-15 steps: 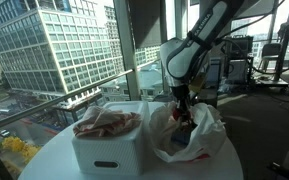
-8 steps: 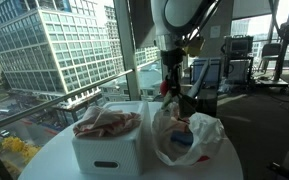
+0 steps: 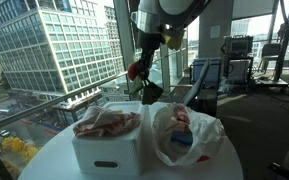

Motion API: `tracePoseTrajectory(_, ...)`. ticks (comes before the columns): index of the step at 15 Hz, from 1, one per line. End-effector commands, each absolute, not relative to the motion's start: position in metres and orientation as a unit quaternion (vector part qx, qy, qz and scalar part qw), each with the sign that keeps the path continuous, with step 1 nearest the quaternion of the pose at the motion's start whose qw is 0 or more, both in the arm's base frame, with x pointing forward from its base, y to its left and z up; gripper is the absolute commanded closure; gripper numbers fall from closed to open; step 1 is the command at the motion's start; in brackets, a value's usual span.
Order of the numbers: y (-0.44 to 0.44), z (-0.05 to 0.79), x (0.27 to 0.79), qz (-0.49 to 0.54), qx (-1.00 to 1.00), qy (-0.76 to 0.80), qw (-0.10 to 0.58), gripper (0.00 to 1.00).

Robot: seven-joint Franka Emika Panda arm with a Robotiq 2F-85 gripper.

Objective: Remove the item from the plastic bag and put them on the white basket

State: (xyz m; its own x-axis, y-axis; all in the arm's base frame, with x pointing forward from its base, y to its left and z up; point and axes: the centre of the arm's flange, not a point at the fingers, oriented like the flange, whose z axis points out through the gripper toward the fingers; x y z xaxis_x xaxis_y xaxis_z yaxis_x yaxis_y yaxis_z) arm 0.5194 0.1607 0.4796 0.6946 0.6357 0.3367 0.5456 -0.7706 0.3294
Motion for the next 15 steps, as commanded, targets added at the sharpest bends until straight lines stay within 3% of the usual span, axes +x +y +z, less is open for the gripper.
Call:
tracePoseTrajectory(1,0.201,0.458,0.57,0.264,0.89,0.357,0.106,0.88)
tracePoseTrajectory(4,0.217,0.429,0.607,0.258,0.881,0.379,0.116,0.87)
tracePoseTrajectory(6,0.226,0.422,0.621,0.245,0.884,0.385,0.103,0.6)
tracePoseTrajectory(13,0.239,0.481,0.605,0.124,0.926,0.35,0.064,0.08)
tracePoseTrajectory(14,0.235,0.447,0.599,0.142,0.921,0.355,0.071,0.01)
tracePoseTrajectory(15,0.236,0.457,0.598,0.139,0.922,0.354,0.071,0.18)
